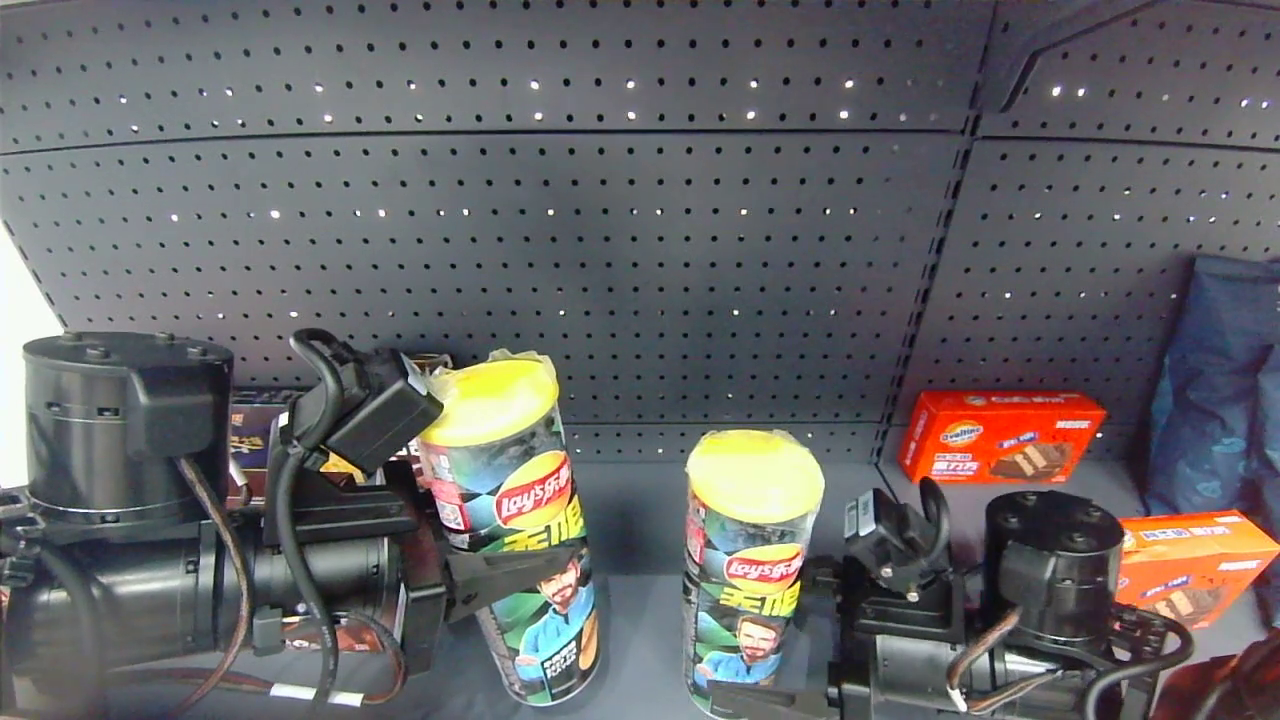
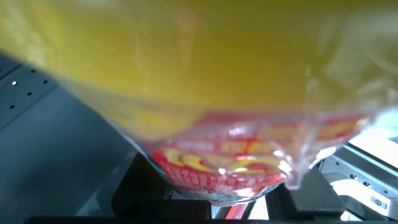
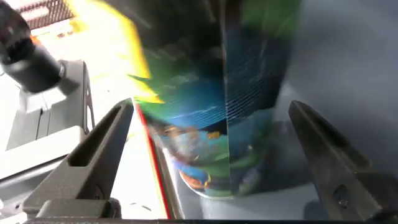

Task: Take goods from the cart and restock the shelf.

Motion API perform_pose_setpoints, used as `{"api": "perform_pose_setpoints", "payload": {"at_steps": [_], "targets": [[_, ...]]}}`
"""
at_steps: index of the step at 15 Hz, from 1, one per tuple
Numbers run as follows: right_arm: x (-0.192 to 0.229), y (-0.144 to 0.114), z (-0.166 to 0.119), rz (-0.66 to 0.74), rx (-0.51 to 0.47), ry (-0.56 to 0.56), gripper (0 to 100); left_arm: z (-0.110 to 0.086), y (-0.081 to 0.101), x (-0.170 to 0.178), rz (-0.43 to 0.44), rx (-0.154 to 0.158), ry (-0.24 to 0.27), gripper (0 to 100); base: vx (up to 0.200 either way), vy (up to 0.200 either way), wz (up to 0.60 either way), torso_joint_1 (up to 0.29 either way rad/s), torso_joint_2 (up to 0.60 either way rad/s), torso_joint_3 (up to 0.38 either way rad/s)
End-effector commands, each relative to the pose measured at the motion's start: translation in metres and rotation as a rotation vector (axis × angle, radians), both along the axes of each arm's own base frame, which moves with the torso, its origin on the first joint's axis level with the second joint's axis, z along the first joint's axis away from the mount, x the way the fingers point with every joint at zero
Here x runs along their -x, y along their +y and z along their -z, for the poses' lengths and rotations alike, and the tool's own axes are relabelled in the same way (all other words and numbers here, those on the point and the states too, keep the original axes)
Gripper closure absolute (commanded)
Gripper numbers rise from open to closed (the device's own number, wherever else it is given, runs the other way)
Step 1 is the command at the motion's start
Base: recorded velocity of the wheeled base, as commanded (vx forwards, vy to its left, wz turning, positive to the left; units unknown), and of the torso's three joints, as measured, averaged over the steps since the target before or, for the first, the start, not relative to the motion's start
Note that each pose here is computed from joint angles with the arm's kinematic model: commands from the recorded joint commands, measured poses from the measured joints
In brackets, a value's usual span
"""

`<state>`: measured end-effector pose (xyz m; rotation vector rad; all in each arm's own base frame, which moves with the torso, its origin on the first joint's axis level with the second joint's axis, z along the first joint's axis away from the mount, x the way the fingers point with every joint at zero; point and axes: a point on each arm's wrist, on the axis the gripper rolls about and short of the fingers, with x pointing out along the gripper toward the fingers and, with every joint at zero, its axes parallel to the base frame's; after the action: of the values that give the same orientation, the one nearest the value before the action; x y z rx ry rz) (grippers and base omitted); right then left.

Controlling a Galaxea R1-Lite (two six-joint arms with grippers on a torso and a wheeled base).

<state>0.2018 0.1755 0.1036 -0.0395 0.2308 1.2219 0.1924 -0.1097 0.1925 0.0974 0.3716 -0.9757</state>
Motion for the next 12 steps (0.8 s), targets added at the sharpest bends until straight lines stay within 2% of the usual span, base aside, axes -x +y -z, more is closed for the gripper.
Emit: {"api": "perform_pose_setpoints", "payload": {"at_steps": [1,6,9,11,12], "targets": [[0.016,-0.026,-0.029,0.043,-0.06,-0.082,0,-0.001,0.0,0.0,0.0,0.002,-0.003,100,0.0,0.0,0.0,0.0,0.0,0.0],[0.075,-0.089,-0.075,0.157,-0.163,-0.249,0,-0.001,0.0,-0.001,0.0,0.003,-0.006,100,0.0,0.0,0.0,0.0,0.0,0.0],[0.101,-0.124,-0.09,0.448,-0.165,-0.284,0,-0.002,0.0,-0.001,0.0,0.004,-0.008,100,0.0,0.0,0.0,0.0,0.0,0.0],[0.123,-0.151,-0.076,0.689,-0.217,-0.227,0,-0.002,-0.001,-0.002,0.003,0.004,-0.007,100,0.0,0.0,0.0,0.0,0.0,0.0],[0.131,-0.158,-0.069,0.761,-0.219,-0.248,0,-0.001,-0.001,-0.002,0.003,0.004,-0.005,100,0.0,0.0,0.0,0.0,0.0,0.0]]}}
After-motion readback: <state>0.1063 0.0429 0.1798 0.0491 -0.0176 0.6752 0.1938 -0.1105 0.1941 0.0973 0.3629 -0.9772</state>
